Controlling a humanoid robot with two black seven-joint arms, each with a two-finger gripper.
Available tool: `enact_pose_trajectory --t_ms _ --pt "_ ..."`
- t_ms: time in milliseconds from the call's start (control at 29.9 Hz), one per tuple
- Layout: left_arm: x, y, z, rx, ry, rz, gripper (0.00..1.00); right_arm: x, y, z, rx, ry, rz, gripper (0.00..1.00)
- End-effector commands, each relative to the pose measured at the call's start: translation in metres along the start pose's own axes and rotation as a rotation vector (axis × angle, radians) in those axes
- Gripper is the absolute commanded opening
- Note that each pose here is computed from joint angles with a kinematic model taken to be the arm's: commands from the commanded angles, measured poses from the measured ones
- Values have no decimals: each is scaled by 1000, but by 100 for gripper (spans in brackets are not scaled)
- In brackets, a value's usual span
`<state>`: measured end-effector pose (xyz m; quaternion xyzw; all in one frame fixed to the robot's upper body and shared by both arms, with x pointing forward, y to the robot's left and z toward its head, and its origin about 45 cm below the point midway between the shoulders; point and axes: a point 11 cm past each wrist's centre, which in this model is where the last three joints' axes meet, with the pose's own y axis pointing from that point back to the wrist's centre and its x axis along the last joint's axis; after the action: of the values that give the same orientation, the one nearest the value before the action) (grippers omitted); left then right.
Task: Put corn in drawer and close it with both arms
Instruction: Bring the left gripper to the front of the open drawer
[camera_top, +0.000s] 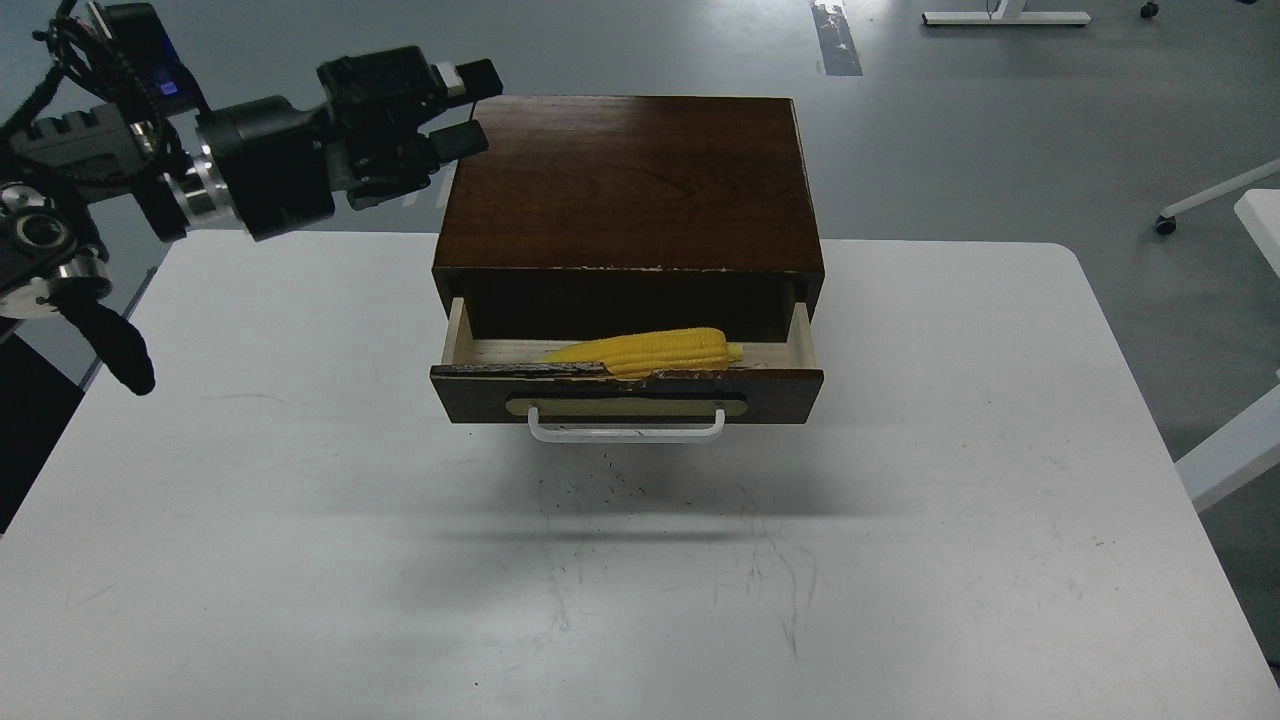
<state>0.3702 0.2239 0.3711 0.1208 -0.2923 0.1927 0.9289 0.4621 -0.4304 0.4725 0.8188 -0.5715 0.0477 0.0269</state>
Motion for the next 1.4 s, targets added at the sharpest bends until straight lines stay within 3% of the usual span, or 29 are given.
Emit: enact_pose_trajectory --t_ms 0,33,67,134,167,501,668,902,1370 --pt "-32 -9 18 -39 -152 -139 65 33 12 33 -1 -110 124 100" --pt "-40 -12 23 -46 -202 -176 57 37 13 44 -1 -138 146 100" --pt "-49 -15 29 -53 -255 -213 41 42 17 52 2 -157 167 100" --pt "-55 -17 34 -57 -306 -244 19 45 21 62 -1 -178 182 100" --pt "-61 -18 38 -59 -353 -270 0 48 26 72 -11 -194 194 100" --pt "-99 -22 13 65 -730 -499 0 50 33 105 -37 -237 227 100" --pt "-121 -21 -7 107 -811 -600 0 58 58 148 44 -413 329 100" --pt "-135 -31 -25 146 -1001 -695 0 37 64 206 85 -648 386 100" --pt "-149 -44 -32 129 -982 -725 0 34 83 262 56 -711 510 100"
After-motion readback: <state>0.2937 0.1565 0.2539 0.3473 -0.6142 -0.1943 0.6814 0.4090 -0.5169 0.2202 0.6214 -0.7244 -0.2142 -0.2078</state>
